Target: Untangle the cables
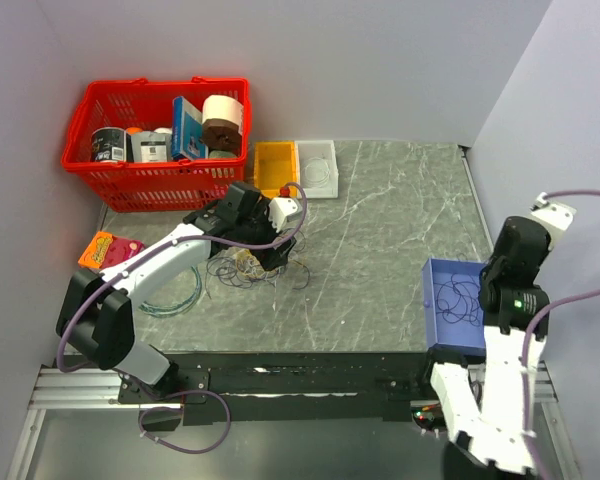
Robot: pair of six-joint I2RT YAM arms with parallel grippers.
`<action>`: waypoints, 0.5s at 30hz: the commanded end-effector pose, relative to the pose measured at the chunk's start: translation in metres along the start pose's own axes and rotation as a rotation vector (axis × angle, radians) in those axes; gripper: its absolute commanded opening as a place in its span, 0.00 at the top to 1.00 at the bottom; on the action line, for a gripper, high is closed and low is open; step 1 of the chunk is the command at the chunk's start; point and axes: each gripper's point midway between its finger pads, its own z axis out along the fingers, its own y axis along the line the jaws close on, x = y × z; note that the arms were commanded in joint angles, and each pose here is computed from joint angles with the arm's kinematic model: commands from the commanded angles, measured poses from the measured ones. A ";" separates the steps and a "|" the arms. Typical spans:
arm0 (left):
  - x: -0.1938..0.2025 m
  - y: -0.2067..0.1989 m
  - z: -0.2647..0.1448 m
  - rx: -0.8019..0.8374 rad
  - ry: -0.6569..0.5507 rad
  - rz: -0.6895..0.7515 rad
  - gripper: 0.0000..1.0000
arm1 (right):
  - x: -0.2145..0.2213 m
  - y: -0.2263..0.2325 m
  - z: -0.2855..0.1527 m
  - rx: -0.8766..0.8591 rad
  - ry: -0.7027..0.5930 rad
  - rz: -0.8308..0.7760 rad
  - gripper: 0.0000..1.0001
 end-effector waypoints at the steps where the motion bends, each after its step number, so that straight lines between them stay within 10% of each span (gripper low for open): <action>1: -0.022 -0.004 -0.016 0.009 -0.093 0.048 0.04 | 0.035 0.019 0.029 -0.079 0.124 0.210 1.00; 15: -0.020 -0.005 -0.012 0.028 -0.087 0.044 0.04 | 0.141 0.058 0.050 -0.144 0.427 0.414 1.00</action>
